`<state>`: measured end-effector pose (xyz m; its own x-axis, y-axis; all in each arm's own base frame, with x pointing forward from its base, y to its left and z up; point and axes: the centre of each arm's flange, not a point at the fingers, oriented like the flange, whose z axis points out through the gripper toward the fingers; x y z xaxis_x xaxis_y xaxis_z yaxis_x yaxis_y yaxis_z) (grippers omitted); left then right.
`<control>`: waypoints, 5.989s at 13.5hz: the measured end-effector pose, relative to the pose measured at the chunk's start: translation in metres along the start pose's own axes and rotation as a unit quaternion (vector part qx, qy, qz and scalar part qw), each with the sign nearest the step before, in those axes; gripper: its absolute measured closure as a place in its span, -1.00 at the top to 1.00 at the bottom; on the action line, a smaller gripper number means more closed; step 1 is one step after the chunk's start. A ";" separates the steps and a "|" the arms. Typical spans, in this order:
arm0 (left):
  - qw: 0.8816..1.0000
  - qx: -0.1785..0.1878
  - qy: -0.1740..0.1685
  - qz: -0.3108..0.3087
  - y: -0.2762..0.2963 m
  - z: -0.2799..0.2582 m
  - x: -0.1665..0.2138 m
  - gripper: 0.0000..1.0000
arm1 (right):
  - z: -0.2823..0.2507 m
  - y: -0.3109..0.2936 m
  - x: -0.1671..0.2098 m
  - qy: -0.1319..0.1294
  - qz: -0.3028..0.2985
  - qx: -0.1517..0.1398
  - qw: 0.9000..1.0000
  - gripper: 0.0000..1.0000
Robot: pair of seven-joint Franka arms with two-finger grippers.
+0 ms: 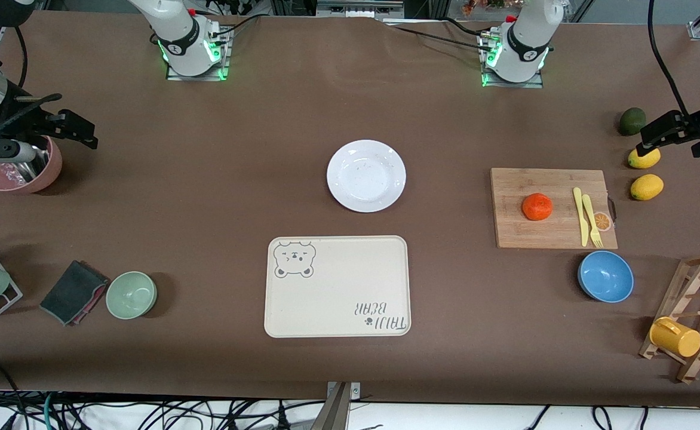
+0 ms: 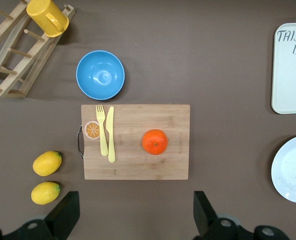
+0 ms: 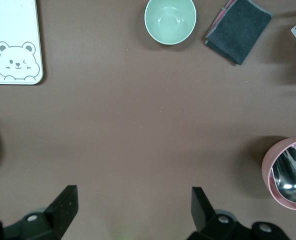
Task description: Place orange and plate with both arms
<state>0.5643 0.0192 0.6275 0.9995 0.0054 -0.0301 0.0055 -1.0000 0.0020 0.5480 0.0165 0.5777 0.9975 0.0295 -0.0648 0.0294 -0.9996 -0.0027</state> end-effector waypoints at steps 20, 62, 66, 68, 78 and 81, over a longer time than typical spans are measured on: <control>1.000 0.000 -0.010 0.002 0.003 0.005 -0.002 1.00 | 0.000 0.000 0.000 0.000 0.000 0.000 1.000 1.00; 1.000 0.001 -0.011 -0.004 -0.004 0.015 -0.015 1.00 | 0.000 -0.001 0.000 0.000 -0.001 0.000 1.000 1.00; 0.999 -0.001 -0.030 -0.016 -0.017 0.023 -0.017 1.00 | 0.000 -0.001 0.000 0.000 -0.001 0.000 1.000 1.00; 0.999 -0.002 -0.038 -0.023 -0.025 0.031 -0.014 1.00 | 0.000 -0.001 0.000 0.000 -0.001 0.000 1.000 1.00; 0.994 -0.009 -0.106 -0.021 -0.027 0.129 0.026 1.00 | 0.000 -0.001 0.000 0.000 -0.001 0.000 1.000 1.00; 0.992 -0.024 -0.124 -0.021 -0.023 0.163 0.031 1.00 | 0.000 -0.001 0.000 0.000 -0.001 0.000 1.000 1.00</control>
<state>0.5904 0.0421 0.4636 0.9600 0.0414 -0.2770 0.0553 -0.9976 0.0427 0.5479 0.0174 0.5778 0.9974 0.0311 -0.0646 0.0309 -0.9995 -0.0029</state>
